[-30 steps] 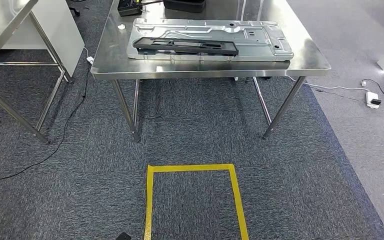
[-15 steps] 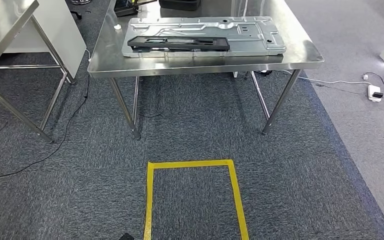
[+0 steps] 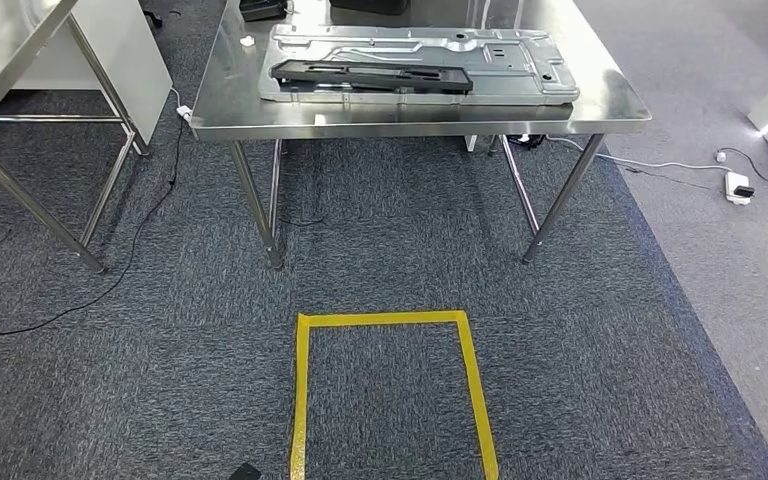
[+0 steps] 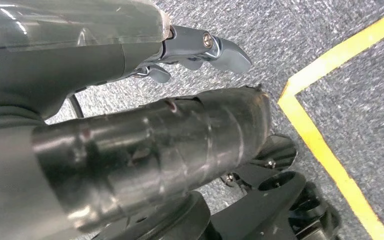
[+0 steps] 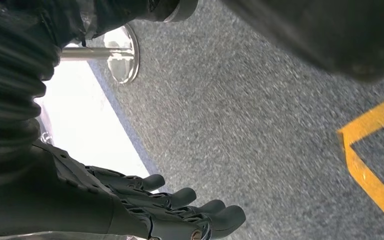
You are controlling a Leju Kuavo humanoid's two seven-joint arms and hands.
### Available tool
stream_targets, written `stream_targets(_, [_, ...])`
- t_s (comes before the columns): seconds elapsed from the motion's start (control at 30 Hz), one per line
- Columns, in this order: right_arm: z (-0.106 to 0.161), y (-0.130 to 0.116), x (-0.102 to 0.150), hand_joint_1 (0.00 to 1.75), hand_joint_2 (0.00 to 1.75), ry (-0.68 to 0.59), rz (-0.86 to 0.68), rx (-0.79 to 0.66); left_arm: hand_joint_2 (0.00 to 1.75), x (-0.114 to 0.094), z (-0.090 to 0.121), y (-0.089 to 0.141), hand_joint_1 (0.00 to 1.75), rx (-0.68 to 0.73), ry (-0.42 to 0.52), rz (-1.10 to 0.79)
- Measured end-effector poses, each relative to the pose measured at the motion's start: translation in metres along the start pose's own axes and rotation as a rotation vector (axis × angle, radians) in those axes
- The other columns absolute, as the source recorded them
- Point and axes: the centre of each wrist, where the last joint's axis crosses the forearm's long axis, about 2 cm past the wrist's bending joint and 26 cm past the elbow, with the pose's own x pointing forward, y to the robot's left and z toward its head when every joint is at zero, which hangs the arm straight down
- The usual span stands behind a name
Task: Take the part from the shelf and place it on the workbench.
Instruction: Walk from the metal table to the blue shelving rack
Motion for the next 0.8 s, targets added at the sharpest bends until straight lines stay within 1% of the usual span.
stream_targets(0.8, [-0.0012, -0.0012, 0.0036, 0.0, 1.75, -0.009, -0.012, -0.012, 0.0, 0.0028, -0.0012, 0.0021, 0.0, 0.009, -0.005, -0.005])
